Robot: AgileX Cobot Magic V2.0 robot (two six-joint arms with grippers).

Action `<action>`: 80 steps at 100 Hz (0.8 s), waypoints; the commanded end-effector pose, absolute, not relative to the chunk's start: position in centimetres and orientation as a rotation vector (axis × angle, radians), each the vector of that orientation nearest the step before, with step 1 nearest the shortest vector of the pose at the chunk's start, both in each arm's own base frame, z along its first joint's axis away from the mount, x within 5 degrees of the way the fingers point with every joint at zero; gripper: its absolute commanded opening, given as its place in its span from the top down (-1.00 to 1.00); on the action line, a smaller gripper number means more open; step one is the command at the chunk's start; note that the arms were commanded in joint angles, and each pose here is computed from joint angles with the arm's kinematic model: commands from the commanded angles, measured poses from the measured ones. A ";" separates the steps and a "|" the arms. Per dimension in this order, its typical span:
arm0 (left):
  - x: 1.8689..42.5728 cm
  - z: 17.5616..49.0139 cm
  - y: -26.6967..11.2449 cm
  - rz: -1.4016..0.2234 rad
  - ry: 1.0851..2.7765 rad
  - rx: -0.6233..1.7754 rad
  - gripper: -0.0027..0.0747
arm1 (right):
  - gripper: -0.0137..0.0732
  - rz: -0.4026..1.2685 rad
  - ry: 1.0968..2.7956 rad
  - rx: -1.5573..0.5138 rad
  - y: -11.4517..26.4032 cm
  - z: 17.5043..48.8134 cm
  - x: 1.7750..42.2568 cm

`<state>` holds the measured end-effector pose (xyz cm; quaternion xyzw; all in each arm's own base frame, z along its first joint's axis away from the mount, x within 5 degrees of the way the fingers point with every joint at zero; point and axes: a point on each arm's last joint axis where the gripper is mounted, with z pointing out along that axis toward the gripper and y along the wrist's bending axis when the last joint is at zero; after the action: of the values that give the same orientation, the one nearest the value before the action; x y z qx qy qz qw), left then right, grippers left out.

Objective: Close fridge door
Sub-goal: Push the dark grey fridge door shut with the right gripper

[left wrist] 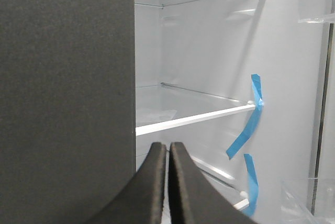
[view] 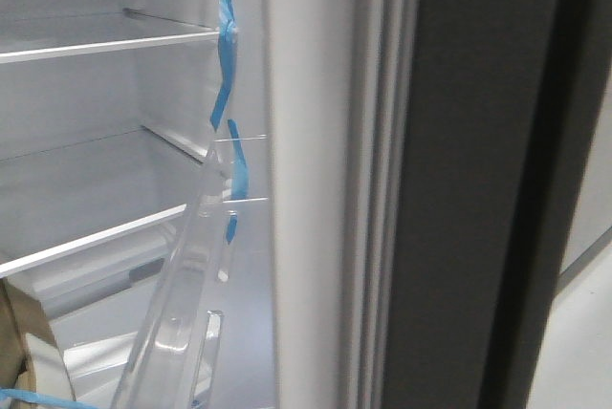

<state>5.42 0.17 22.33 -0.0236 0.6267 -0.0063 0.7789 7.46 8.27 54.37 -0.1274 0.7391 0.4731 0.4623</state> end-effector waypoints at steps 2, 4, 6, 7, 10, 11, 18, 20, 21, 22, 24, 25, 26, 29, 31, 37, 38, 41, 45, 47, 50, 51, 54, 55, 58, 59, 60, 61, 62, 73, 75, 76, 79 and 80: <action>5.4 21.8 0.2 -0.020 1.307 -0.056 0.98 | 0.79 1.194 1.680 -0.310 8.1 55.9 7.0; 5.4 21.8 0.2 -0.020 1.307 -0.056 0.98 | 0.79 1.192 1.673 -0.310 8.1 55.9 7.0; 5.4 21.8 0.2 -0.020 1.307 -0.056 0.98 | 0.79 1.184 1.665 -0.314 8.0 56.0 6.9; 5.4 21.8 0.2 -0.020 1.307 -0.056 0.98 | 0.79 1.178 1.664 -0.314 8.0 56.1 6.9; 5.4 21.8 0.2 -0.020 1.307 -0.056 0.98 | 0.79 1.173 1.660 -0.315 7.9 56.2 6.8; 5.4 21.8 0.2 -0.020 1.307 -0.056 0.98 | 0.79 1.169 1.656 -0.315 7.9 56.2 6.8; 5.4 21.8 0.2 -0.020 1.307 -0.056 0.98 | 0.79 1.157 1.650 -0.312 7.8 56.3 6.8; 5.4 21.8 0.2 -0.020 1.307 -0.056 0.98 | 0.79 1.157 1.647 -0.310 7.8 56.4 6.8; 5.4 21.8 0.2 -0.020 1.307 -0.056 0.98 | 0.79 1.157 1.645 -0.309 7.8 56.4 6.8; 5.4 21.8 0.2 -0.020 1.307 -0.056 0.98 | 0.79 1.155 1.647 -0.309 7.8 56.3 6.8; 5.4 21.8 0.2 -0.020 1.307 -0.056 0.98 | 0.79 1.151 1.645 -0.305 7.8 56.4 6.9; 5.4 21.8 0.2 -0.020 1.307 -0.056 0.98 | 0.79 1.147 1.646 -0.305 7.8 56.3 7.0; 5.4 21.8 0.2 -0.020 1.307 -0.056 0.98 | 0.79 1.147 1.644 -0.304 7.8 56.4 7.0; 5.4 21.8 0.2 -0.020 1.307 -0.056 0.98 | 0.79 1.135 1.641 -0.300 7.7 56.4 7.0; 5.4 21.8 0.2 -0.020 1.307 -0.056 0.98 | 0.79 1.124 1.638 -0.296 7.7 56.4 7.1; 5.4 21.8 0.2 -0.020 1.307 -0.056 0.98 | 0.79 1.097 1.633 -0.290 7.5 56.4 7.3; 5.4 21.8 0.2 -0.020 1.307 -0.056 0.98 | 0.79 1.095 1.631 -0.288 7.5 56.4 7.3; 5.4 21.8 0.2 -0.020 1.307 -0.056 0.98 | 0.79 1.089 1.632 -0.288 7.5 56.4 7.3; 5.4 21.8 0.2 -0.020 1.307 -0.056 0.98 | 0.79 1.087 1.637 -0.287 7.6 56.3 7.5; 5.4 21.8 0.2 -0.020 1.307 -0.056 0.98 | 0.79 1.087 1.643 -0.285 7.6 56.3 7.7; 5.4 21.8 0.2 -0.020 1.307 -0.056 0.98 | 0.79 1.087 1.650 -0.285 7.7 56.2 7.9; 5.4 21.8 0.2 -0.020 1.307 -0.056 0.98 | 0.79 1.087 1.655 -0.284 7.8 56.2 8.2; 5.4 21.8 0.2 -0.020 1.307 -0.056 0.98 | 0.79 1.087 1.665 -0.283 7.9 56.1 8.4; 5.4 21.8 0.2 -0.020 1.307 -0.056 0.98 | 0.79 1.087 1.667 -0.283 7.9 56.0 8.5; 5.4 21.8 0.2 -0.020 1.307 -0.056 0.98 | 0.79 1.087 1.674 -0.281 8.0 56.0 8.8; 5.4 21.8 0.2 -0.020 1.307 -0.056 0.98 | 0.79 1.087 1.677 -0.280 8.1 55.9 8.9; 5.4 21.8 0.2 -0.020 1.307 -0.056 0.98 | 0.79 1.087 1.679 -0.280 8.1 55.9 9.0; 5.4 21.8 0.2 -0.020 1.307 -0.056 0.98 | 0.79 1.088 1.683 -0.279 8.2 55.9 9.2; 5.4 21.8 0.2 -0.020 1.307 -0.056 0.98 | 0.79 1.088 1.683 -0.279 8.2 55.9 9.2; 5.4 21.8 0.2 -0.020 1.307 -0.056 0.98 | 0.79 1.090 1.707 -0.273 8.5 55.6 10.1; 5.4 21.8 0.2 -0.020 1.307 -0.056 0.98 | 0.79 1.093 1.709 -0.272 8.6 55.6 10.2; 5.4 21.8 0.2 -0.020 1.307 -0.056 0.98 | 0.79 1.095 1.709 -0.272 8.6 55.6 10.2; 5.4 21.8 0.2 -0.020 1.307 -0.056 0.98 | 0.79 1.098 1.707 -0.278 8.6 55.6 10.3; 5.4 21.8 0.2 -0.020 1.307 -0.056 0.98 | 0.79 1.096 1.708 -0.280 8.7 55.5 10.3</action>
<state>5.42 0.17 22.33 -0.0236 0.6267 -0.0063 0.7789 9.96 8.61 54.39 -0.1225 0.7413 0.4425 0.4895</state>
